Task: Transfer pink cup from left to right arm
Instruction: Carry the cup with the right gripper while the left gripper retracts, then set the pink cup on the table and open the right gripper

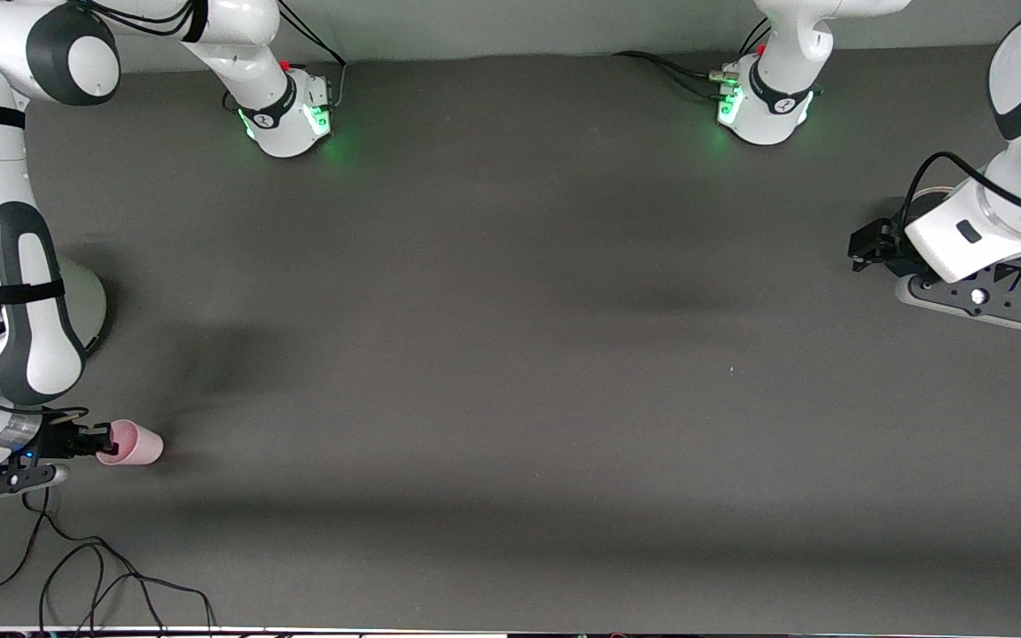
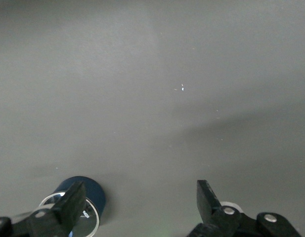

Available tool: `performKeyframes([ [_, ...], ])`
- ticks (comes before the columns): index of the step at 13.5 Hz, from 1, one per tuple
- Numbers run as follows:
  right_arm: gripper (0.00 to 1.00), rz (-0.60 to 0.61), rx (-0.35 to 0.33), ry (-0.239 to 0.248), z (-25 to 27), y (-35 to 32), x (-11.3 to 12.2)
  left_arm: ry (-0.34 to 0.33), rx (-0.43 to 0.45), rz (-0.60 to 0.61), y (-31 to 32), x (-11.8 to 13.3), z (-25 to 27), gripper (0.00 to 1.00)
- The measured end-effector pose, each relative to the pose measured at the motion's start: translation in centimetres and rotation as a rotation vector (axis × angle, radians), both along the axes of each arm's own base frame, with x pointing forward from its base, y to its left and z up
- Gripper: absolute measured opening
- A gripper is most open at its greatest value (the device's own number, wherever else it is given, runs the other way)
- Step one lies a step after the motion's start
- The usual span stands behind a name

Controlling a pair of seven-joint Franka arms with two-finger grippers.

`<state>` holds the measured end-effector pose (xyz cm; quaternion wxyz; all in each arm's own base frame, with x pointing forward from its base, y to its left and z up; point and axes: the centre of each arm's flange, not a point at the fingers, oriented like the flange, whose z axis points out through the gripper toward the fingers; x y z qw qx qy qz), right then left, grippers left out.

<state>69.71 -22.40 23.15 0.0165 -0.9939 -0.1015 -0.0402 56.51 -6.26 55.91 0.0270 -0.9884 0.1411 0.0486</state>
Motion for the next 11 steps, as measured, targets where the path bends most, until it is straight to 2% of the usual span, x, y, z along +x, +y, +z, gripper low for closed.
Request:
performKeyframes([
  [6,0.95,0.007,-0.004,-0.020,1.2,0.2,0.4,-0.004,0.010,0.003,0.2,0.0,0.0,1.00],
  [7,1.00,0.010,-0.002,-0.018,2.1,0.3,0.4,-0.010,0.013,0.014,0.8,0.1,0.1,1.00],
  [11,1.00,0.022,0.018,0.031,9.3,0.8,-0.5,-0.072,0.005,0.033,2.1,0.8,1.8,1.00],
])
